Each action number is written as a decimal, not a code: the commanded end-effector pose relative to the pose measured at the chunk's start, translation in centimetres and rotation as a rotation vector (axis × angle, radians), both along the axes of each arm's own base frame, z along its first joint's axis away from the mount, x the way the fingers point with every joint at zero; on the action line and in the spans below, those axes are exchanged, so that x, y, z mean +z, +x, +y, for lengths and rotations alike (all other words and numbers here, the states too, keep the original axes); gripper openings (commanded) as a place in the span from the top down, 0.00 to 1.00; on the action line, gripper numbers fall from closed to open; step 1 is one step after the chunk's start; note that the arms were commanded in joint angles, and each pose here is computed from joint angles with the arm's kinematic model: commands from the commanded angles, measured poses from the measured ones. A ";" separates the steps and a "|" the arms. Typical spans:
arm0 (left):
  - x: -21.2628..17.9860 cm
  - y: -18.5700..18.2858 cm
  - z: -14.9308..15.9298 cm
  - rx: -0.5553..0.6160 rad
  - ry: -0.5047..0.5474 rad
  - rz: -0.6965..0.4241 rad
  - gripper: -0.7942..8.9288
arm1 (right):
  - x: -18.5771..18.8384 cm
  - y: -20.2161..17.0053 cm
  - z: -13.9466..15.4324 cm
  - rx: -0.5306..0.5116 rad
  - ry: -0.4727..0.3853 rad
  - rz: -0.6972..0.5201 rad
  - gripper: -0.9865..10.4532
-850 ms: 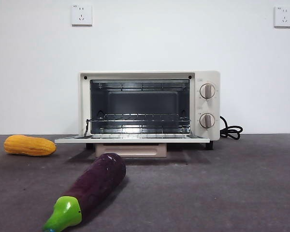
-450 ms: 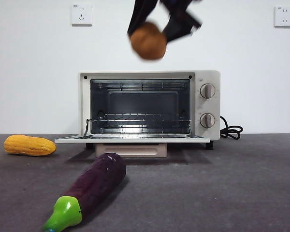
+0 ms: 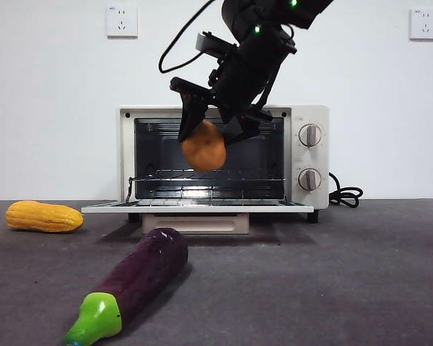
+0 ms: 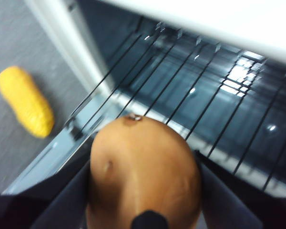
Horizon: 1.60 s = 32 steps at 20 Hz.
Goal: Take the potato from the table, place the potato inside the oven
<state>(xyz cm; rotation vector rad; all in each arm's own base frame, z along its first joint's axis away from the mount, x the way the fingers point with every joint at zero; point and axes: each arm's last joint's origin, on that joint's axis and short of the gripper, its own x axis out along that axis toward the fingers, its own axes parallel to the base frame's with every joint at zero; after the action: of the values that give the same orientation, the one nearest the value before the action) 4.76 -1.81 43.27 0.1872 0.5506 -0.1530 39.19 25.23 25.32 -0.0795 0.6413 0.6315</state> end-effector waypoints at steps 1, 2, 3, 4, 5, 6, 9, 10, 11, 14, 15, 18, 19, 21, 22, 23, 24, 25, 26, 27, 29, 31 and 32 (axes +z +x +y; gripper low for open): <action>-0.1 0.0 0.0 -0.004 0.012 -0.005 0.92 | -0.6 0.5 0.4 -0.058 0.031 -0.024 0.86; -0.1 0.0 0.0 -0.004 0.012 -0.005 0.92 | -0.4 0.7 0.4 -0.080 0.048 -0.045 0.86; -0.1 0.0 0.0 -0.005 0.013 -0.005 0.92 | -0.4 0.8 0.5 -0.085 0.056 -0.058 0.86; -0.1 0.0 0.0 -0.010 0.020 -0.006 0.92 | -0.4 0.9 0.5 -0.088 0.060 -0.065 0.86; -0.1 0.0 0.0 -0.012 0.024 -0.007 0.92 | -0.5 0.9 0.5 -0.095 0.057 -0.062 0.86; -0.1 0.0 0.0 -0.012 0.024 -0.006 0.92 | -0.7 0.9 0.5 -0.105 0.055 -0.055 0.86; -0.1 0.0 0.0 -0.012 0.024 -0.006 0.92 | -1.1 1.2 0.6 -0.140 0.056 -0.062 0.86; -0.1 0.0 0.0 -0.012 0.024 -0.007 0.92 | -1.3 1.3 0.6 -0.163 0.062 -0.060 0.86; -0.1 0.0 0.0 -0.012 0.024 -0.007 0.92 | -1.6 1.5 0.7 -0.178 0.065 -0.056 0.86; -0.1 0.0 0.0 -0.014 0.027 -0.007 0.92 | -2.3 1.8 0.8 -0.215 0.054 -0.067 0.86; -0.1 0.0 0.0 -0.014 0.027 -0.007 0.92 | -2.3 1.9 0.8 -0.229 0.056 -0.076 0.86; -0.1 0.0 0.0 -0.014 0.027 -0.007 0.92 | -1.9 2.2 0.8 -0.276 0.075 -0.129 0.86; -0.1 0.0 0.0 -0.014 0.027 -0.007 0.92 | -1.8 2.2 0.8 -0.276 0.083 -0.137 0.86; -0.1 0.0 0.0 -0.014 0.027 -0.007 0.92 | -2.0 2.2 0.8 -0.277 0.074 -0.128 0.86; -0.1 0.0 0.0 -0.014 0.027 -0.007 0.92 | -2.2 2.2 0.8 -0.277 0.070 -0.123 0.85; -0.1 0.0 0.0 -0.014 0.027 -0.007 0.92 | -2.4 2.3 0.8 -0.277 0.069 -0.122 0.85; -0.1 0.0 0.0 -0.014 0.027 -0.007 0.92 | -2.6 2.3 0.9 -0.279 0.073 -0.119 0.85; -0.1 0.0 0.0 -0.014 0.027 -0.007 0.92 | -2.9 2.4 0.9 -0.284 0.076 -0.110 0.85; -0.1 0.0 0.0 -0.014 0.027 -0.007 0.92 | -3.3 2.5 1.0 -0.292 0.079 -0.101 0.85; -0.1 0.0 0.0 -0.014 0.027 -0.007 0.92 | -3.7 2.6 1.0 -0.298 0.079 -0.092 0.85; -0.1 0.0 0.0 -0.014 0.027 -0.007 0.92 | -4.6 2.8 1.2 -0.299 0.070 -0.082 0.82; -0.1 0.0 0.0 -0.015 0.027 -0.007 0.92 | -4.9 2.9 1.2 -0.301 0.068 -0.082 0.74; -0.1 0.0 0.0 -0.015 0.027 -0.007 0.92 | -4.9 3.0 1.2 -0.309 0.067 -0.089 0.74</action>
<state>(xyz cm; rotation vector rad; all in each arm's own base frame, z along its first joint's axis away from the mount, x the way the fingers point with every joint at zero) 4.76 -1.79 43.27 0.2074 0.5485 -0.1532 42.01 26.16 22.38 0.0654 0.4850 0.3573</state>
